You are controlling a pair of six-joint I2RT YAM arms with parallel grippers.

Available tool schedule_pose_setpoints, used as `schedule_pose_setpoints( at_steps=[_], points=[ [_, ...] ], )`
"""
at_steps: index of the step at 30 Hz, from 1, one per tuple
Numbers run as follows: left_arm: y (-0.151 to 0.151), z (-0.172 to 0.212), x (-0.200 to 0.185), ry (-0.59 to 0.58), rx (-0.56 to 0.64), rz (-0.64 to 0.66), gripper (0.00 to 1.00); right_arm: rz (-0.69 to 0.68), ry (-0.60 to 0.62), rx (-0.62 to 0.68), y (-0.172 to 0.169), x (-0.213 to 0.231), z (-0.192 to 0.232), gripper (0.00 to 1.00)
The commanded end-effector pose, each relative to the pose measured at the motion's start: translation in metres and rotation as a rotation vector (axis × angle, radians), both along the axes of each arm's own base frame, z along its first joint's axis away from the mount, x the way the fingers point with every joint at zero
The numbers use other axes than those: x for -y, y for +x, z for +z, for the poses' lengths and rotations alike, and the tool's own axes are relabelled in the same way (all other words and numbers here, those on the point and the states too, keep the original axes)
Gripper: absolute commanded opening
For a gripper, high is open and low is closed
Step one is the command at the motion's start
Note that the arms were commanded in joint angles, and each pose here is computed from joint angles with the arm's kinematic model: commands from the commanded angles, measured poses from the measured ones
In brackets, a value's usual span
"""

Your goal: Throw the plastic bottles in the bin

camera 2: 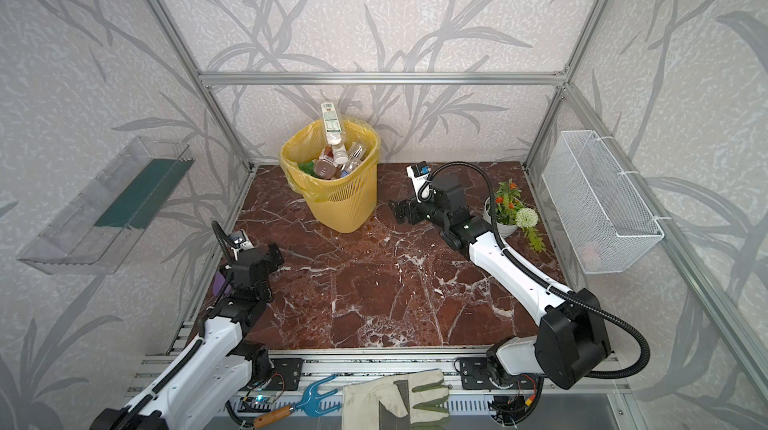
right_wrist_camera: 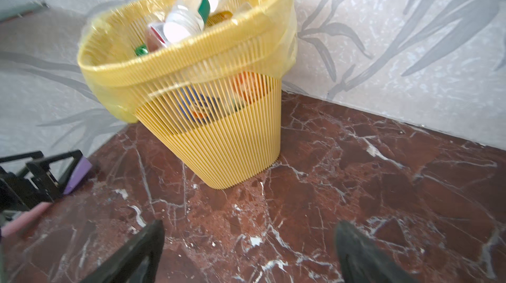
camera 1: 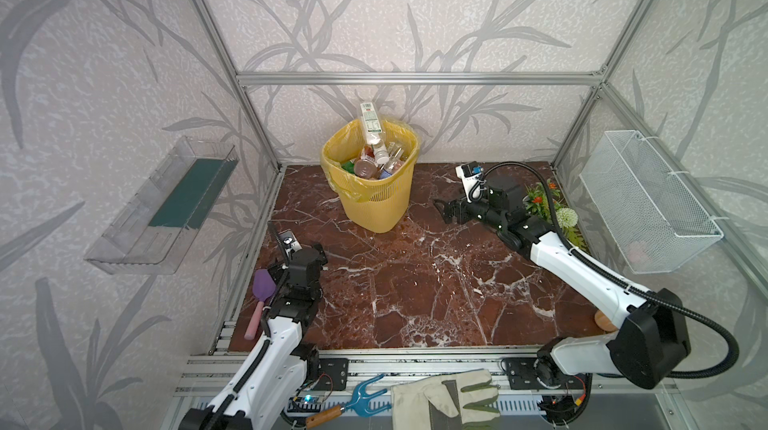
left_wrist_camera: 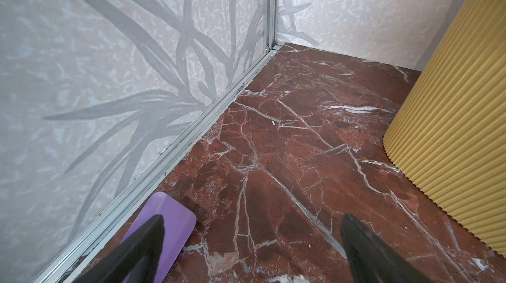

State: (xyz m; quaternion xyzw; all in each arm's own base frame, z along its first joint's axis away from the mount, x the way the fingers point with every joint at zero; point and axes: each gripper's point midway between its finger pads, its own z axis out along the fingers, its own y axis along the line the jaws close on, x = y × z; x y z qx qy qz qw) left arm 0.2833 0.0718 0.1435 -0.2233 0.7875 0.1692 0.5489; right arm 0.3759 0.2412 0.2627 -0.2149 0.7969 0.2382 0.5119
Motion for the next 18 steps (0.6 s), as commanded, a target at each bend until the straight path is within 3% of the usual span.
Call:
schedule_pose_setpoints(
  at_steps=[1,6,9,15,18],
  points=[
    [0.023,0.018,-0.003,0.017,0.142,-0.027,0.99,0.001,-0.106,0.113,-0.001,0.01,0.001,1.0],
    [0.044,0.0,-0.005,0.008,0.183,-0.085,0.99,0.009,-0.238,0.165,-0.006,0.022,-0.02,0.99],
    [0.057,-0.013,-0.006,-0.002,0.174,-0.109,0.99,-0.063,-0.297,0.198,-0.002,0.046,-0.04,0.99],
    [0.082,-0.037,0.011,-0.024,0.181,-0.252,0.99,-0.268,-0.251,0.176,-0.009,0.13,-0.084,0.99],
    [0.09,-0.041,0.019,-0.036,0.106,-0.308,0.99,-0.367,-0.243,0.167,-0.019,0.168,-0.108,0.99]
  ],
)
